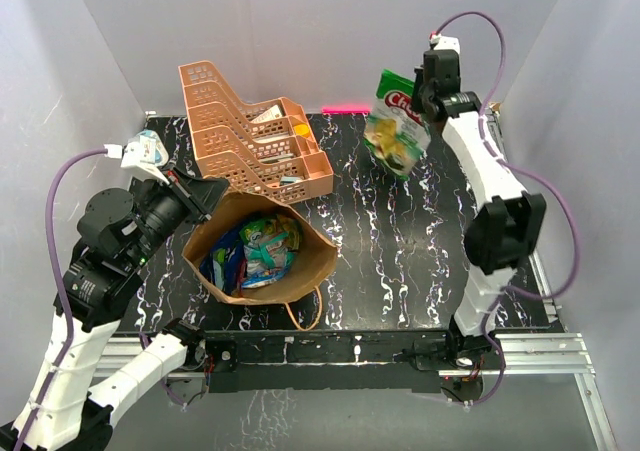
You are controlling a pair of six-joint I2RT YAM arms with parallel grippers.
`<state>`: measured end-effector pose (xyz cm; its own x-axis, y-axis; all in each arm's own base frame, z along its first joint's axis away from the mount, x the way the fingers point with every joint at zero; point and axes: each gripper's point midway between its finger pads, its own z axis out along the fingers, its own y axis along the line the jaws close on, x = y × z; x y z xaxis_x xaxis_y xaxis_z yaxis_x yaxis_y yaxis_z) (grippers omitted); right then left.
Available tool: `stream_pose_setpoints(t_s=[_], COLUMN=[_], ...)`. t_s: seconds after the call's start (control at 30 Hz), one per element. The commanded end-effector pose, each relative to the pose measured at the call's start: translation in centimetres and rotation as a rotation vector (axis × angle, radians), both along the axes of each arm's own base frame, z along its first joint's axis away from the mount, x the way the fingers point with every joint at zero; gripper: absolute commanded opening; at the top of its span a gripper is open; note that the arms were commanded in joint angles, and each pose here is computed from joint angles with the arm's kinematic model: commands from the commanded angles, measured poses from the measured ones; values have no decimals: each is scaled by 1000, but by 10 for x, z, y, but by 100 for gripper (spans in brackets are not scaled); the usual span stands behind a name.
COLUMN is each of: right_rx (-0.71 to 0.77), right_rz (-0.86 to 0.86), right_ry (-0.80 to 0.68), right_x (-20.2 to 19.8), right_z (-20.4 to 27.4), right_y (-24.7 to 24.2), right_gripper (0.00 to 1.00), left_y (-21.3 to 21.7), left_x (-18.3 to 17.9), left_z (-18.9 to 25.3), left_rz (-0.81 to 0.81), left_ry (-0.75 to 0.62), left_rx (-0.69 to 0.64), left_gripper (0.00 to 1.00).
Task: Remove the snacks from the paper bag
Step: Place the snack at the center of the board.
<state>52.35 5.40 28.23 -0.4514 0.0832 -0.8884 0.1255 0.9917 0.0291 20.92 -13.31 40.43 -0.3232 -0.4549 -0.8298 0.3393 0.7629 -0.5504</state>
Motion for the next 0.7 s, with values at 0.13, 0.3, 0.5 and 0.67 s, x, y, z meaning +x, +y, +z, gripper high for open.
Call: stream_pose_setpoints(t_s=[0.13,0.3,0.5,0.67], right_rx=[670,939,873,767], right_rz=[-95,-255,-406,-485], right_ry=[-110,-2,36,57], right_x=[79,63,-3,-69], right_z=[36,-36,-115,-174], right_y=[4,-48,-98,-131], right_gripper=[8,8,8,8], left_y=[-1,-2,-6,-12], left_x=[-12,-15,-14,-14], left_z=[33,37,33,32], left_rz=[-37,-47,-64,-92], left_ry=[-105,-111,-100,-90], left_rx=[-38,-42,-47,-61], left_gripper=[0,0,0,0])
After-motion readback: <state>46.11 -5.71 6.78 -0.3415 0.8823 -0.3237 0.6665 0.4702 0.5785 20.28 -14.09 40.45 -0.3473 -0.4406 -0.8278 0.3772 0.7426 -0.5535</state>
